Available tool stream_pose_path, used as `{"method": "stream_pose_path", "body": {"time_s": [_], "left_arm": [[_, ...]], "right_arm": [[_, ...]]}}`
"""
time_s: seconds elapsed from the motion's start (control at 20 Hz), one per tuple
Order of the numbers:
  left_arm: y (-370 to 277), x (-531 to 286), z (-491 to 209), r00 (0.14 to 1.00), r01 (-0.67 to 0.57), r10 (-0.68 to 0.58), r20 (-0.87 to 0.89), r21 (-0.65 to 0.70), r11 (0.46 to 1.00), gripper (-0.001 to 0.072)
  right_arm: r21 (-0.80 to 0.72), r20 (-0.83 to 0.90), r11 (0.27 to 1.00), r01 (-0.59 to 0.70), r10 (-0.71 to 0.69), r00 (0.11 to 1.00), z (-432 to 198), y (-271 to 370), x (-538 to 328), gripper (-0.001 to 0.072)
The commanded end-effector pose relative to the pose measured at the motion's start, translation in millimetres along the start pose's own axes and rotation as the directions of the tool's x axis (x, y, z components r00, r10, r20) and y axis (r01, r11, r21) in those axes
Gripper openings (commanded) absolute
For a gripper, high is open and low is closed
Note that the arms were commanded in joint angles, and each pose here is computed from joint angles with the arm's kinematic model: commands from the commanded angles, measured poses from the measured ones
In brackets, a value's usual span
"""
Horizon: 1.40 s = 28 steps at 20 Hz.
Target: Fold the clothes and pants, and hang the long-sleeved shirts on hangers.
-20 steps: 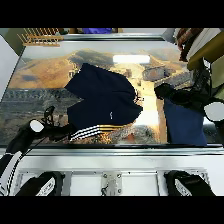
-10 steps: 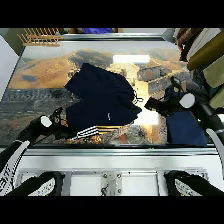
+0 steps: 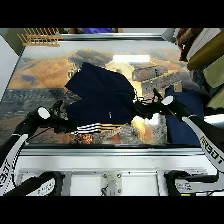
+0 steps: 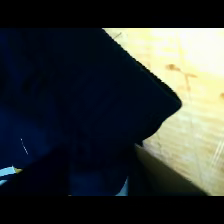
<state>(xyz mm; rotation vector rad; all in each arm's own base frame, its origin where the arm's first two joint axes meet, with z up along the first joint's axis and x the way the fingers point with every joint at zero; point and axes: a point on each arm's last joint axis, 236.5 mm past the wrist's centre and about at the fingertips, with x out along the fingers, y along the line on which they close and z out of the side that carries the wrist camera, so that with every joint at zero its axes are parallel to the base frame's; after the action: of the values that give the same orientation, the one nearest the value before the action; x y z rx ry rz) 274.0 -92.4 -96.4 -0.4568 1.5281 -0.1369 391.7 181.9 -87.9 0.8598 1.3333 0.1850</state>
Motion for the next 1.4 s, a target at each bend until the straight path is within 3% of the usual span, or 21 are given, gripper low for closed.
{"method": "stream_pose_path", "body": {"time_s": [0.0,0.05,0.2,0.3,0.35,0.45,0.6,0.7,0.75,0.85,1.0,1.2,1.35], "left_arm": [[-5,-8,3,1.000,0.007,-0.007,0.019,0.016,1.000,0.0008],[-7,-17,7,0.999,0.009,-0.010,0.050,0.028,1.000,0.0008],[-31,-102,45,0.958,0.054,-0.074,0.278,0.077,0.996,0.0008],[-64,-210,65,0.850,0.074,-0.147,0.506,0.162,0.984,0.0008],[-86,-271,65,0.760,0.080,-0.201,0.618,0.218,0.973,0.0008],[-134,-402,37,0.496,0.046,-0.327,0.804,0.352,0.935,0.0008],[-186,-557,-53,0.061,-0.065,-0.488,0.871,0.491,0.869,0.0007],[-200,-612,-106,-0.124,-0.117,-0.545,0.829,0.533,0.838,0.0007],[-204,-628,-123,-0.175,-0.133,-0.559,0.810,0.543,0.829,0.0007],[-208,-640,-133,-0.198,-0.151,-0.569,0.798,0.549,0.822,0.0007],[-212,-634,-99,-0.133,-0.139,-0.559,0.819,0.543,0.828,0.0008],[-208,-588,1,0.055,-0.069,-0.505,0.861,0.508,0.859,0.0008],[-194,-518,87,0.274,0.001,-0.440,0.855,0.458,0.889,0.0008]], "right_arm": [[-0.034,0.040,0.998,-0.049,0.050,0.998,10,10,7,0.0071],[-0.073,0.039,0.996,-0.054,0.057,0.998,10,13,4,0.0019],[-0.255,0.067,0.957,-0.136,0.158,0.985,17,64,-44,0.0018],[-0.430,0.110,0.877,-0.216,0.288,0.951,18,132,-117,0.0018],[-0.518,0.135,0.820,-0.244,0.360,0.923,10,169,-164,0.0018],[-0.670,0.197,0.696,-0.259,0.503,0.842,-18,232,-258,0.0018],[-0.775,0.264,0.576,-0.260,0.669,0.695,-76,280,-373,0.0018],[-0.789,0.272,0.543,-0.287,0.728,0.630,-113,286,-417,0.0018],[-0.785,0.269,0.537,-0.309,0.744,0.611,-128,286,-430,0.0018],[-0.777,0.266,0.529,-0.341,0.766,0.585,-148,285,-447,0.0018],[-0.713,0.241,0.570,-0.408,0.745,0.622,-156,279,-440,0.0018],[-0.538,0.143,0.764,-0.356,0.499,0.855,-143,225,-352,0.0018],[-0.372,0.038,0.868,-0.329,0.368,0.929,-136,183,-276,0.0018]]}}
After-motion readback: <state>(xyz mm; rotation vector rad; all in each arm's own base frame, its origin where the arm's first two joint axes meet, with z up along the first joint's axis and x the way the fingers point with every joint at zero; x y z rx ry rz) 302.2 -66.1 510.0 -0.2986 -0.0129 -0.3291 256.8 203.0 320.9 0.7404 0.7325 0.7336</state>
